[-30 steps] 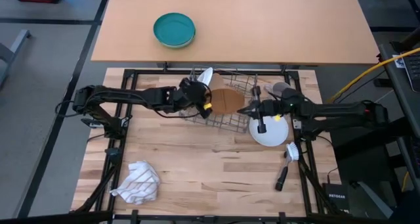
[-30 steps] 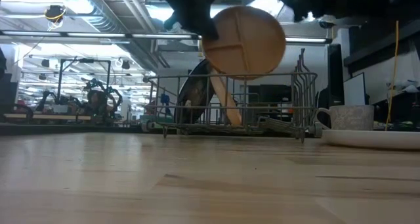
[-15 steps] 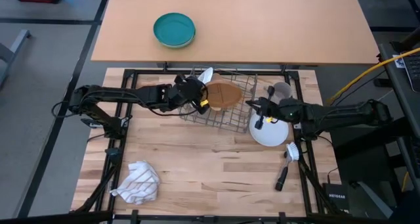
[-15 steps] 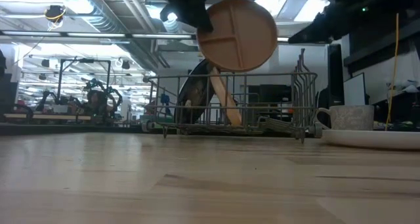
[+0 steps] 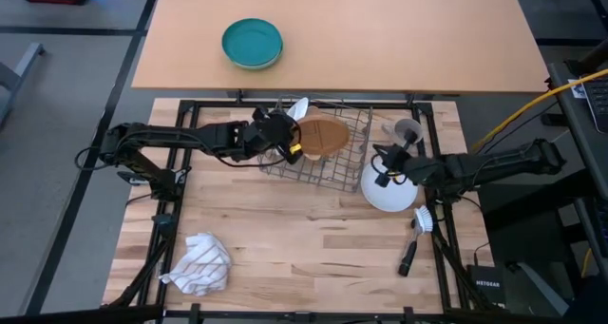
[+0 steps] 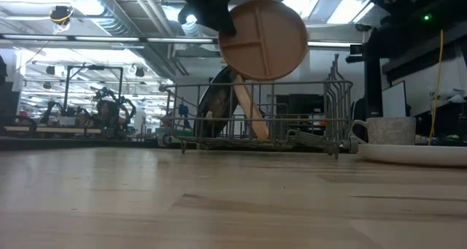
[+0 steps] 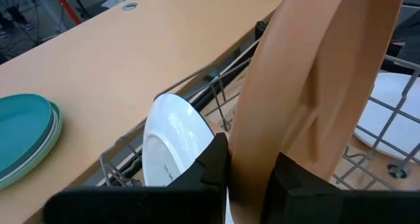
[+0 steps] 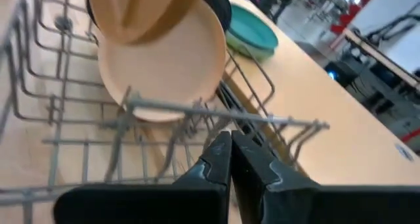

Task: Sort dishes
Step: Put the brown plate in the dish rack

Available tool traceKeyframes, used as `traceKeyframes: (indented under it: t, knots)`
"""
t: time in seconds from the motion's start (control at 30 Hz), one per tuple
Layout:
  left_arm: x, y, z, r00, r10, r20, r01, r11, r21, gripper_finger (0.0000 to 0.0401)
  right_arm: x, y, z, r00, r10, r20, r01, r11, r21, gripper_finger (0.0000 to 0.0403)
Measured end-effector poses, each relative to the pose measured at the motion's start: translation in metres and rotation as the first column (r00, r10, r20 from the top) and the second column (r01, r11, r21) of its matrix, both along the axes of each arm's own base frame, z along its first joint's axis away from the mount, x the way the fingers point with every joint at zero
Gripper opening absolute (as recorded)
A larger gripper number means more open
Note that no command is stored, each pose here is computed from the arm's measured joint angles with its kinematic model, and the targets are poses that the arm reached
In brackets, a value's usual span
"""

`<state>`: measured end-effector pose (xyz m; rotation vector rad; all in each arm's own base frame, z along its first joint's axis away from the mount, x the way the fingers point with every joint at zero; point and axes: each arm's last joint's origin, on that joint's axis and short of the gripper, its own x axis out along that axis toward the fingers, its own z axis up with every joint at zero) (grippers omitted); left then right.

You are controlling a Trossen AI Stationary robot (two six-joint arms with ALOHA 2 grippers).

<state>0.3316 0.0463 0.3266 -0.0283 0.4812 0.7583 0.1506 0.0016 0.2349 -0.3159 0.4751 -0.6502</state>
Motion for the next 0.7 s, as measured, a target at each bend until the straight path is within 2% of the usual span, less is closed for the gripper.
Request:
traceKeyframes:
  t: [0.3,0.5,0.7]
  knots:
    - [0.000,0.000,0.000,1.000,0.003,0.007,-0.003,1.000,0.000,0.0031,0.012,0.001,-0.017,0.996,-0.038,-0.086,0.041,0.999,0.025,0.0014]
    - [0.001,0.001,0.002,1.000,0.017,0.021,-0.017,1.000,0.009,0.0038,0.031,0.005,-0.031,0.992,-0.016,-0.127,0.022,0.999,0.049,0.0014]
    - [0.001,0.001,0.003,0.999,0.031,0.037,-0.031,0.999,0.019,0.0032,0.043,0.008,-0.034,0.995,0.061,-0.084,-0.051,0.992,0.111,0.0014]
